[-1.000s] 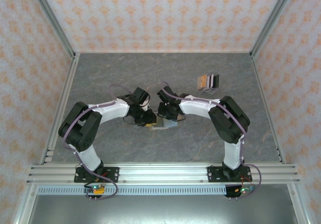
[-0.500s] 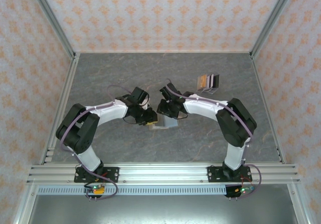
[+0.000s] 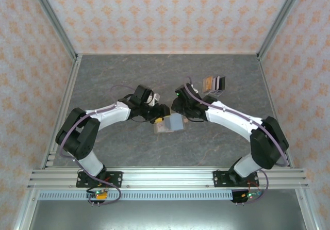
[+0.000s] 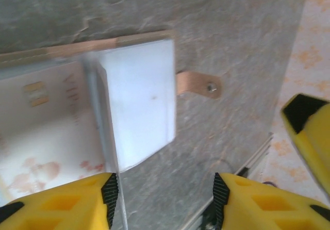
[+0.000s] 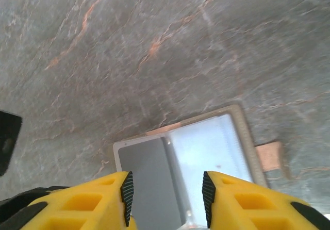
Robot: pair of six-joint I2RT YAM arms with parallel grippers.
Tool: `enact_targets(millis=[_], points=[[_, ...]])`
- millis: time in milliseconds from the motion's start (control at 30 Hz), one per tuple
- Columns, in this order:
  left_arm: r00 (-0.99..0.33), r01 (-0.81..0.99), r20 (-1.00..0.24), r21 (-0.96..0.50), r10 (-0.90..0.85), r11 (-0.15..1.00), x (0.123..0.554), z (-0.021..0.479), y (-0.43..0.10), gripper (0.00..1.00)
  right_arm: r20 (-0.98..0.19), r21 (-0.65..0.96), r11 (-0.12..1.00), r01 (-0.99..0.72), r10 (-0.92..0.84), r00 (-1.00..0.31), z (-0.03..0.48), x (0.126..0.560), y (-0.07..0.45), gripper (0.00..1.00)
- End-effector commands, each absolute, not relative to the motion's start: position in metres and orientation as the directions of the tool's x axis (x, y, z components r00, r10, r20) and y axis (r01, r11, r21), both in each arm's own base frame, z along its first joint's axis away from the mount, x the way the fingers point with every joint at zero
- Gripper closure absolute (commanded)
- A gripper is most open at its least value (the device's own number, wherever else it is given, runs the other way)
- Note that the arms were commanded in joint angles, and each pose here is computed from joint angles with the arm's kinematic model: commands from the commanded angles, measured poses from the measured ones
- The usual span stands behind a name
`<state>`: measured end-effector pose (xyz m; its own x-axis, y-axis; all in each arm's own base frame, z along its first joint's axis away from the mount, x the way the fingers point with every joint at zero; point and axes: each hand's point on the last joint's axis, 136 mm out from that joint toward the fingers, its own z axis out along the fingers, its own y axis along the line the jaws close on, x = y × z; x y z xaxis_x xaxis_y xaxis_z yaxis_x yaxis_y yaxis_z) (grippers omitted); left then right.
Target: Take the credit cards out of the card holder
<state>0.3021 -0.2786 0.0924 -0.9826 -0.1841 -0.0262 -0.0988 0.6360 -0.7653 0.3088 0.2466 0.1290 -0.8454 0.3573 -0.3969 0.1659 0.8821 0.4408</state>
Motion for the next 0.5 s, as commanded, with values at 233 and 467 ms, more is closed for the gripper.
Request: enact_targets(millis=[233, 467], points=[[-0.987, -0.056, -0.045, -0.811, -0.157, 0.582, 0.325, 0.107, -0.313, 0.36, -0.479, 0.366, 0.904, 0.220, 0.386, -0.788, 0.138, 0.310, 0.212, 0.56], [-0.978, -0.105, -0.040, -0.751, -0.204, 0.652, 0.327, 0.091, -0.291, 0.31, -0.442, 0.361, 0.916, 0.173, 0.332, -0.833, 0.126, 0.309, 0.226, 0.60]])
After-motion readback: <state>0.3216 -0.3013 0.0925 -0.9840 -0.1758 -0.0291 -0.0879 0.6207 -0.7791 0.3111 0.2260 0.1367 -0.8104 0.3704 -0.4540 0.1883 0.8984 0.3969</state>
